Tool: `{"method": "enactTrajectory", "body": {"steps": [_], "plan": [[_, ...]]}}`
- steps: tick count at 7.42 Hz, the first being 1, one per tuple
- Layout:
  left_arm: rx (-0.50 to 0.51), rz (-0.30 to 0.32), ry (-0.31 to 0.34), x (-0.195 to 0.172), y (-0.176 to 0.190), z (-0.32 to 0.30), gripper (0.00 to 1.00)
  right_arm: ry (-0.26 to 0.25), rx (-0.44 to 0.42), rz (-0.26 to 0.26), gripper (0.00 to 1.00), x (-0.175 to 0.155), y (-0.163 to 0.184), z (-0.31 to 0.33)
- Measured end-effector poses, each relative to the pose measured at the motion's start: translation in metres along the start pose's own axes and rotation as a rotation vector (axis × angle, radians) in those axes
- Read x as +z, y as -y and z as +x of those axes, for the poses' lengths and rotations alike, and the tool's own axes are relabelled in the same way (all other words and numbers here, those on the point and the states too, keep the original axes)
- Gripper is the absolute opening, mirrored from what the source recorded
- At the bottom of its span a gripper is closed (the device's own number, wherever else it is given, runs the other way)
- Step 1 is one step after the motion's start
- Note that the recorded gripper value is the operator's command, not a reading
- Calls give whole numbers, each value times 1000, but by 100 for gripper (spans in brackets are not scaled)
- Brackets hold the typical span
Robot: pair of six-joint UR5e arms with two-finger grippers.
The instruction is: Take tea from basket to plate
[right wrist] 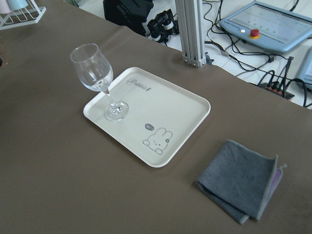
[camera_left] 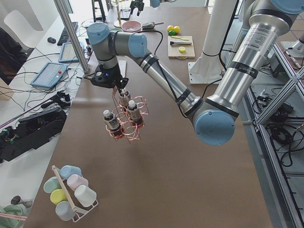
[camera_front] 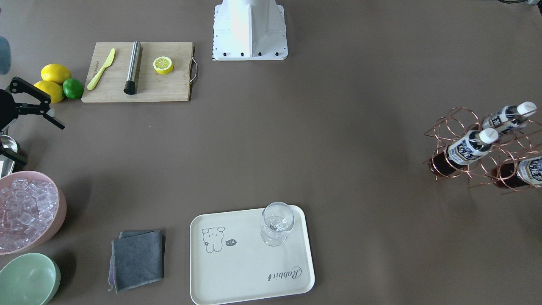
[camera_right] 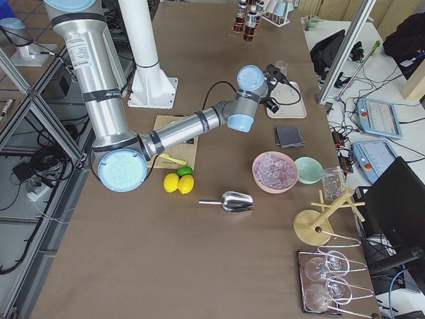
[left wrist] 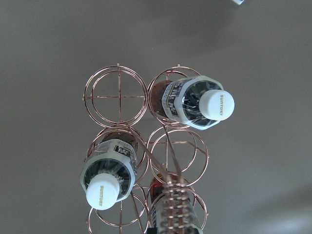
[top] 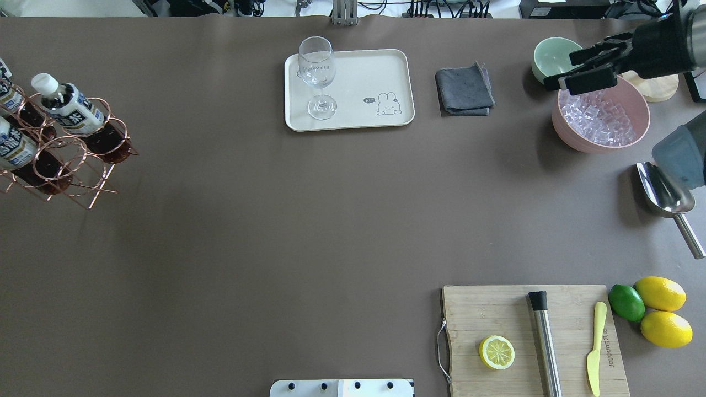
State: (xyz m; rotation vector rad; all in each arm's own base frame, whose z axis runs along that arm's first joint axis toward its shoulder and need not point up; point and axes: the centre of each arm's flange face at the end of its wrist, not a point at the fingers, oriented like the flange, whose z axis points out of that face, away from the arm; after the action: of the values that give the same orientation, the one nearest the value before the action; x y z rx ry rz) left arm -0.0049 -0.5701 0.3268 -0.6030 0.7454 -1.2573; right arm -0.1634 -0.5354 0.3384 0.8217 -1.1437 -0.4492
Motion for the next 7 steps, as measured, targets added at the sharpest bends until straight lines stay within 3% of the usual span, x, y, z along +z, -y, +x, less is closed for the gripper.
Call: {"method": "enactTrajectory", "body": {"steps": [3, 5, 7], "plan": [[-148, -75, -27, -10, -177, -46, 0, 90, -47, 252, 98, 44, -15, -69], [-224, -133, -12, -10, -261, -56, 0, 199, -99, 337, 99, 65, -28, -114], [-255, -179, 16, -7, -317, -67, 0, 241, -121, 392, 99, 67, -45, -122]]}}
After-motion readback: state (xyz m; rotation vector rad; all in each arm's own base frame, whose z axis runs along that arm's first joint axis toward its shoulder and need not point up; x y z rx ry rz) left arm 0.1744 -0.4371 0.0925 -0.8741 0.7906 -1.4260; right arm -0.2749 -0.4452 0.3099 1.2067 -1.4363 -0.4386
